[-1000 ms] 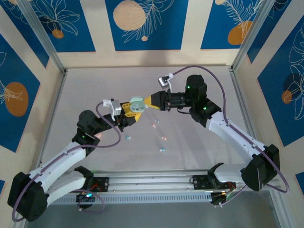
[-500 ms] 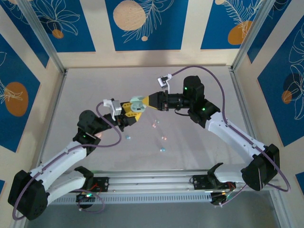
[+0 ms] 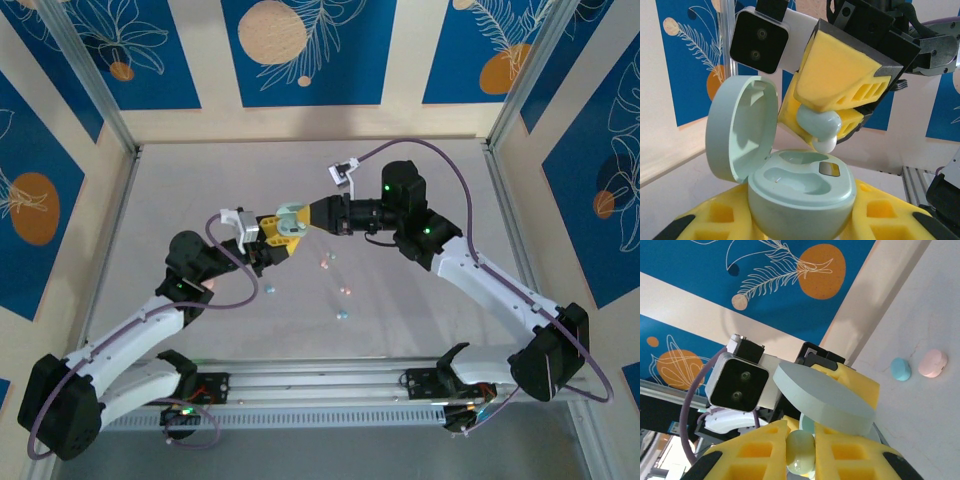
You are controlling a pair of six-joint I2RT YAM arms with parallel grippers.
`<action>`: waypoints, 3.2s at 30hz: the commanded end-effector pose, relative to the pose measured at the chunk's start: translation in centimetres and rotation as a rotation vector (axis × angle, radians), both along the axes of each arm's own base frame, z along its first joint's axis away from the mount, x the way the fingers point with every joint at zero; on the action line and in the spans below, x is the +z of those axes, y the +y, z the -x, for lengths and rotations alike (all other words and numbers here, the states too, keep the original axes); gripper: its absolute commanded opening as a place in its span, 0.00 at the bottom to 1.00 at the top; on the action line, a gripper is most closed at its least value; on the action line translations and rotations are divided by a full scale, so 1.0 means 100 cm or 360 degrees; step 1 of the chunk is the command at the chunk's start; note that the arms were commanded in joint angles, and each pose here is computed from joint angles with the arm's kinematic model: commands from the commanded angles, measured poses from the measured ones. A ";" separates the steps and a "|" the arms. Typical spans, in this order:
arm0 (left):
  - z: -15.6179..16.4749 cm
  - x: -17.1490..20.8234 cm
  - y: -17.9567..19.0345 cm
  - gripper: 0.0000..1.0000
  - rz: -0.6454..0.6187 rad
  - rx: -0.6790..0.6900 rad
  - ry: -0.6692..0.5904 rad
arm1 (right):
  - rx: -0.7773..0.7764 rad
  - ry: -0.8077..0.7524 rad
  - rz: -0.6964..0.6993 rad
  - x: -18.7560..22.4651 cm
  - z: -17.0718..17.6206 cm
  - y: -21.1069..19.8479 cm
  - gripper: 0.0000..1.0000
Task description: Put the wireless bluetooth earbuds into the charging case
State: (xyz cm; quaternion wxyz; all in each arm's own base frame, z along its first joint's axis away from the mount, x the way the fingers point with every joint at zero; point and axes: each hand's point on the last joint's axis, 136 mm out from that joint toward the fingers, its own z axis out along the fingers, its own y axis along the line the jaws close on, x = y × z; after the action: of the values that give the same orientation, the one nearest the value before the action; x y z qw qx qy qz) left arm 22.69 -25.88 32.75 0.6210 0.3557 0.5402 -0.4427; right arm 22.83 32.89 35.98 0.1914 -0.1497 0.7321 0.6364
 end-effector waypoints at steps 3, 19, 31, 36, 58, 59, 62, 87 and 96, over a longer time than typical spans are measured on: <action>0.011 0.027 -0.003 0.32 0.0095 -0.0059 -0.0110 | -0.0057 -0.0168 0.0058 0.010 0.001 0.001 0.19; 0.011 0.027 -0.004 0.32 0.0113 -0.0080 -0.0108 | -0.0139 -0.0301 0.0168 0.004 -0.003 -0.004 0.20; 0.012 0.030 -0.004 0.32 0.0133 -0.0091 -0.0112 | -0.0165 -0.0361 0.0195 0.004 -0.003 -0.007 0.22; 0.012 0.029 -0.004 0.32 0.0132 -0.0098 -0.0105 | -0.0168 -0.0348 0.0203 0.002 -0.004 -0.007 0.23; 0.011 0.027 -0.004 0.32 0.0123 -0.0089 -0.0097 | -0.0197 -0.0337 0.0272 0.002 -0.003 -0.008 0.27; 0.011 0.027 -0.004 0.32 0.0123 -0.0089 -0.0096 | -0.0202 -0.0333 0.0277 0.003 -0.004 -0.008 0.25; 0.011 0.026 -0.004 0.32 0.0124 -0.0089 -0.0086 | -0.0215 -0.0325 0.0298 0.003 -0.004 -0.006 0.23; 0.004 0.013 -0.004 0.30 0.0140 -0.0041 -0.0014 | -0.0327 -0.0317 0.0476 0.002 -0.011 -0.005 0.28; 0.003 0.012 -0.004 0.30 0.0146 -0.0044 -0.0010 | -0.0337 -0.0340 0.0455 0.008 -0.009 -0.008 0.36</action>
State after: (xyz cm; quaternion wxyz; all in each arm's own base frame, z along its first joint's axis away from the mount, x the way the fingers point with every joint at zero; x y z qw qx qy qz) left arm 23.33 -26.15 32.58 0.6184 0.3294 0.5423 -0.4636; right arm 23.86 32.63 35.30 0.2903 -0.1614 0.8090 0.4850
